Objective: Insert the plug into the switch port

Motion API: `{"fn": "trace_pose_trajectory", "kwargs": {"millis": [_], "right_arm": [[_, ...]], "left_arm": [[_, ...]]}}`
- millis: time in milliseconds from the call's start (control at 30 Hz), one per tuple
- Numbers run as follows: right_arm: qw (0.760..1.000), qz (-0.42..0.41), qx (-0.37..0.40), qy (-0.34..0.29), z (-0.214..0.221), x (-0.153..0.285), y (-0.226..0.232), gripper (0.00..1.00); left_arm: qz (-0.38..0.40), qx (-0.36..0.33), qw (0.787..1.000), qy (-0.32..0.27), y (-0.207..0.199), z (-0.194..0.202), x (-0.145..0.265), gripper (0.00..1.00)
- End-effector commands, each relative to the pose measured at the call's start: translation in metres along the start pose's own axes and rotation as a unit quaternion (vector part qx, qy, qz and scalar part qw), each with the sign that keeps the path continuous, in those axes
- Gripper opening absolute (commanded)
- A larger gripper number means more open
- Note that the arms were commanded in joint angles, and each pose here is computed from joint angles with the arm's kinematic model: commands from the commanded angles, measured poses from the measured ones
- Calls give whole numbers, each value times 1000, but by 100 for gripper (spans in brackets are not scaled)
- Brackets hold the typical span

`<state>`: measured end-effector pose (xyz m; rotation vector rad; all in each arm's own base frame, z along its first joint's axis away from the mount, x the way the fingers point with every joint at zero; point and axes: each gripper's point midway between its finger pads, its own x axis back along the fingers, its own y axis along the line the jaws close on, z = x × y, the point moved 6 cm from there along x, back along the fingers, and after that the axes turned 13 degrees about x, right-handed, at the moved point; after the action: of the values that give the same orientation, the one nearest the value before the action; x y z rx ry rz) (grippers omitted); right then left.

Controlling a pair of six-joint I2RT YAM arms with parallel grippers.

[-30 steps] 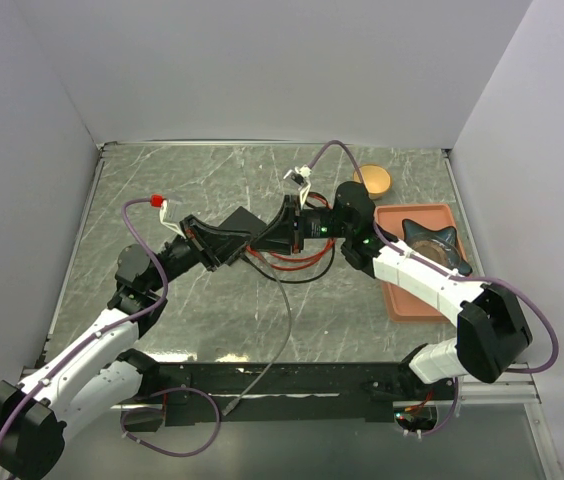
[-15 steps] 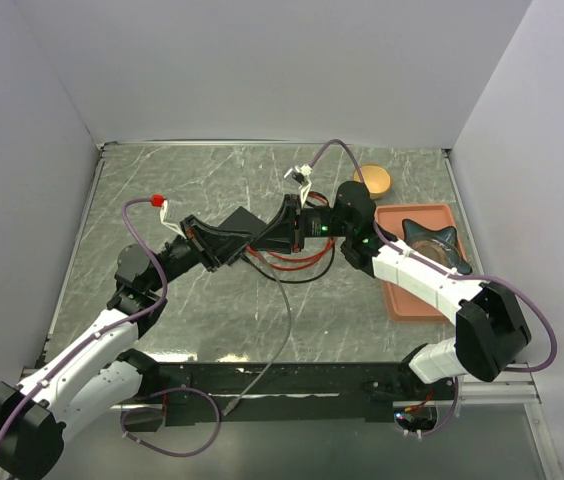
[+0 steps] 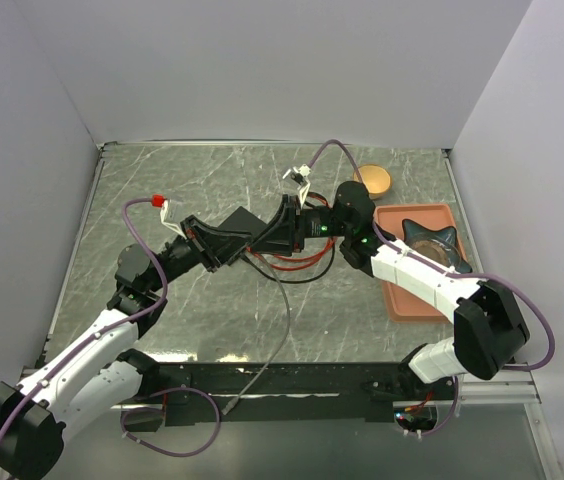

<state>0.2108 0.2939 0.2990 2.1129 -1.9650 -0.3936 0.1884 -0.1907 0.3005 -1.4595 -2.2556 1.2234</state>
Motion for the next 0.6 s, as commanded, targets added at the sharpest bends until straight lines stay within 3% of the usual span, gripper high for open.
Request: {"fn": "trace_pose_trajectory", "kwargs": {"millis": [0, 233, 367, 433, 500, 533, 567], "right_arm": [[999, -27, 25, -6, -5, -1, 6, 34], [999, -33, 23, -3, -3, -1, 6, 20], [999, -35, 28, -6, -4, -1, 8, 0], [999, -33, 32, -9, -6, 1, 11, 0], [999, -22, 39, -13, -9, 2, 11, 0], [999, -16, 38, -11, -10, 4, 14, 0], [999, 3, 41, -16, -13, 6, 13, 0]], "left_arm": [[29, -26, 999, -20, -18, -13, -2, 1], [38, -24, 999, -20, -21, -13, -2, 1], [39, -23, 999, -16, -20, -12, -3, 1], [37, -22, 999, -15, -19, -12, -4, 2], [36, -24, 999, -18, -19, -12, -3, 12], [33, -24, 999, -19, -19, -12, -3, 34], [30, -27, 999, -30, -21, -15, -1, 49]]}}
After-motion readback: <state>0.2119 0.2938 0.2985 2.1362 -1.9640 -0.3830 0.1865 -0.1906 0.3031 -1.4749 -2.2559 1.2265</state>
